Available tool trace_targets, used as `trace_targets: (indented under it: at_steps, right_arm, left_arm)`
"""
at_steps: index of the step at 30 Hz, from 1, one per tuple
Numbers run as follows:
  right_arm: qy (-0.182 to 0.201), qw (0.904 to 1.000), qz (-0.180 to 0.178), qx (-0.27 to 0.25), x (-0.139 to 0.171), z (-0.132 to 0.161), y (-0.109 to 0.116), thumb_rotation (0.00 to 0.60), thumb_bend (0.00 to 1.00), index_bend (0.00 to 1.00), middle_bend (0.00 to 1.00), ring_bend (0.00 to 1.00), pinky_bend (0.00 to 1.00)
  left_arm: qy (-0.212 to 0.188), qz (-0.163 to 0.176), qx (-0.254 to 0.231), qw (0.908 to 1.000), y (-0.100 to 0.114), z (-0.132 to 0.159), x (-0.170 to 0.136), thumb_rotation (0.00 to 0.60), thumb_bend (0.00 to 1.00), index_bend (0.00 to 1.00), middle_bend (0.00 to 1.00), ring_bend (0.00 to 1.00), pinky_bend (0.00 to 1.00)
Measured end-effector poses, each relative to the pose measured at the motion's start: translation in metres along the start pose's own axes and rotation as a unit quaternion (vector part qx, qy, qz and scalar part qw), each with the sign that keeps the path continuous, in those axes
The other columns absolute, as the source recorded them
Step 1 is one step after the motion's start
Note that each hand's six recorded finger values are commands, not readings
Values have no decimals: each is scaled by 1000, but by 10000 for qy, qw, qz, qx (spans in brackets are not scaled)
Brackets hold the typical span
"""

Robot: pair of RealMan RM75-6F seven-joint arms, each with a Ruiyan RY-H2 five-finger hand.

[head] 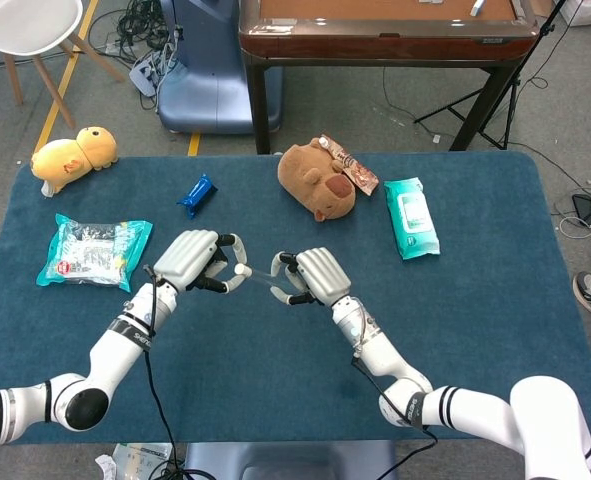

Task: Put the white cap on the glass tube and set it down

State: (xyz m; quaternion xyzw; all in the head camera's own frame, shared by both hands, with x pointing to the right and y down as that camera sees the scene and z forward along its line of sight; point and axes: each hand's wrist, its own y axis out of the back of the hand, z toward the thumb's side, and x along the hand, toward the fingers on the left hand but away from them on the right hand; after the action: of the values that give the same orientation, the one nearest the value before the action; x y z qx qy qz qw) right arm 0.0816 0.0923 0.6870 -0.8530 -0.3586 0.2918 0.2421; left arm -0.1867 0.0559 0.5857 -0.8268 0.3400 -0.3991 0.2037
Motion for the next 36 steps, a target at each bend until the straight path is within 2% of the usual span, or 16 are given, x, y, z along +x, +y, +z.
trace_targets:
  at_steps: [19, 30, 36]
  right_arm:
    - [-12, 9999, -65, -130, -1, 4, -1, 600, 570, 633, 899, 966, 958]
    - [-107, 9998, -32, -175, -1, 2, 1, 600, 570, 633, 899, 966, 958]
    - [-147, 9998, 39, -83, 0, -1, 3, 600, 570, 633, 900, 966, 958]
  left_arm:
    - [16, -3, -146, 9999, -2, -1, -2, 600, 311, 546, 1000, 1000, 1000]
    - [-15, -95, -127, 9999, -4, -4, -4, 600, 309, 379, 1000, 1000, 1000]
    - [-25, -120, -64, 9999, -1, -6, -6, 600, 307, 225, 1000, 1000, 1000]
